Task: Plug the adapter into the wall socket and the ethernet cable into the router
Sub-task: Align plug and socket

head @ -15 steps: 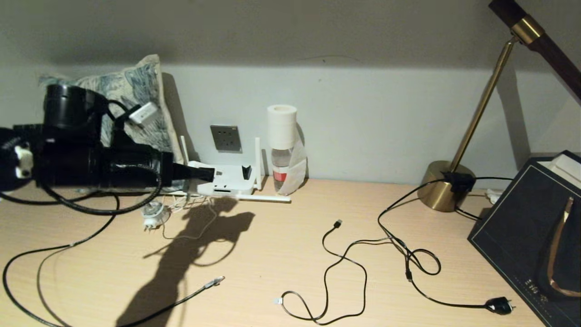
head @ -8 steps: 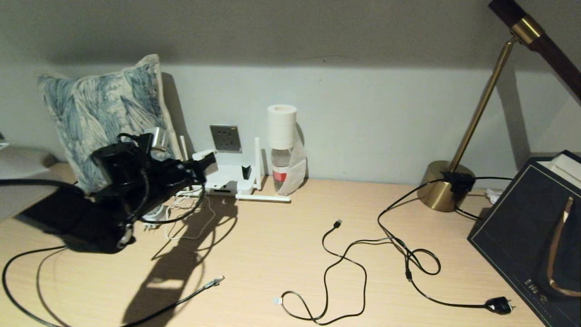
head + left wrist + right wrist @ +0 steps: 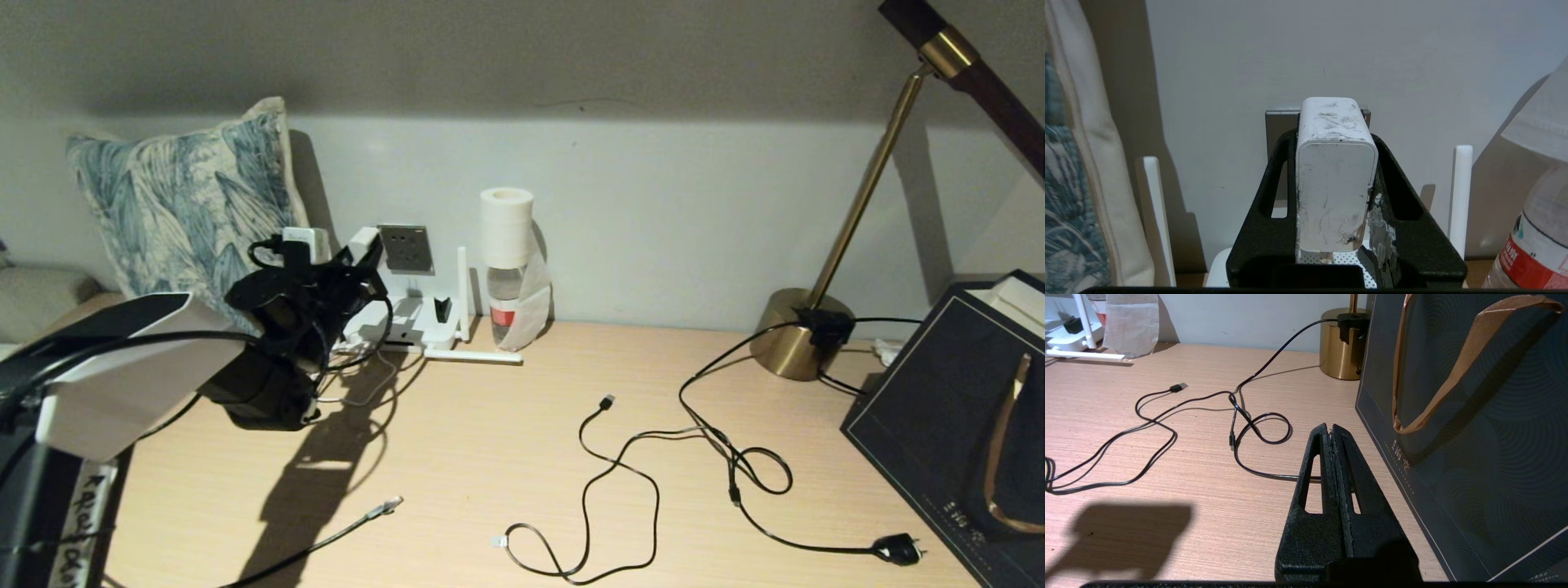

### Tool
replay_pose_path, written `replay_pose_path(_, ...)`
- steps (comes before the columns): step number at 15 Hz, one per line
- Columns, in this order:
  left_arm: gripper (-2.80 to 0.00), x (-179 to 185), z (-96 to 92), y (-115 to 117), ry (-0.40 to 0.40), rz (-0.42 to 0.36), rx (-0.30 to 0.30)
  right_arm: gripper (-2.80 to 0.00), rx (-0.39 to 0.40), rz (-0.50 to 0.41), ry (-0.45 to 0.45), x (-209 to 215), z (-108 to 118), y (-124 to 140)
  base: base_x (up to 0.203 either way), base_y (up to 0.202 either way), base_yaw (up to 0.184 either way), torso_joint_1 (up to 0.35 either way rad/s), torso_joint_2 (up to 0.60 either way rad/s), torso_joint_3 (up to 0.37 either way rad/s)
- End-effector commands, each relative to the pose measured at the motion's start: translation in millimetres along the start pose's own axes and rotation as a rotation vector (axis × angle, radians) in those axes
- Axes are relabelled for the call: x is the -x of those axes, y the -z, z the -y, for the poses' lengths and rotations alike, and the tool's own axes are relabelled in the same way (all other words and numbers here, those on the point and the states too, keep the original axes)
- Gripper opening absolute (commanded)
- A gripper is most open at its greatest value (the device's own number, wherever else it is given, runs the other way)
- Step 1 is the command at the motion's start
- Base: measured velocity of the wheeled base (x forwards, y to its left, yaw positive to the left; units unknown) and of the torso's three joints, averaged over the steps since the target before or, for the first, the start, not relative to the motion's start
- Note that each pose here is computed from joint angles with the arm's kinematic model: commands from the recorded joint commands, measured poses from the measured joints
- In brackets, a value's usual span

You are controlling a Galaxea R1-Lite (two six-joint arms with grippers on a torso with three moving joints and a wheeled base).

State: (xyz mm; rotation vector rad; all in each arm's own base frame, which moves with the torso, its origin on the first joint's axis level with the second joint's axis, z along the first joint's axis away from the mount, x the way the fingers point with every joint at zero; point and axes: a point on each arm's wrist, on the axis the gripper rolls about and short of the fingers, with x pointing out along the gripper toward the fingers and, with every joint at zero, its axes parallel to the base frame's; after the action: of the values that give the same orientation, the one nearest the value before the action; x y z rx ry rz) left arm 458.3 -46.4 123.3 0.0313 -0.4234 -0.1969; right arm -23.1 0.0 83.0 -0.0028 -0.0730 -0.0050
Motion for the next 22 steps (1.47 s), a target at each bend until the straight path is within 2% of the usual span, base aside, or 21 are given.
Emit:
replay_pose_path(1, -2.80, 1, 0.5, 17, 0.004, -0.019, 0.002, -2.80, 0.000, -0.025, 0.000, -2, 0, 7, 0.000, 0.000, 0.000, 0.000, 0.00, 0.000)
replay_pose_path(7, -2.80, -16, -0.9, 27, 0.007, 0.047, -0.003, -2.80, 0.000, -0.025, 0.000, -2, 0, 7, 0.000, 0.000, 0.000, 0.000, 0.00, 0.000)
replay_pose_path(9, -2.80, -20, -1.0, 39, 0.009, 0.056, -0.004, -2.80, 0.000, -0.025, 0.000, -2, 0, 7, 0.000, 0.000, 0.000, 0.000, 0.00, 0.000)
replay_pose_path(14, -2.80, -28, -1.8, 48, 0.006, 0.086, -0.006, -2.80, 0.000, -0.025, 0.000, -2, 0, 7, 0.000, 0.000, 0.000, 0.000, 0.00, 0.000)
replay_pose_path(22, -2.80, -40, -2.3, 52, 0.003, 0.060, 0.001, -2.80, 0.000, -0.025, 0.000, -2, 0, 7, 0.000, 0.000, 0.000, 0.000, 0.00, 0.000)
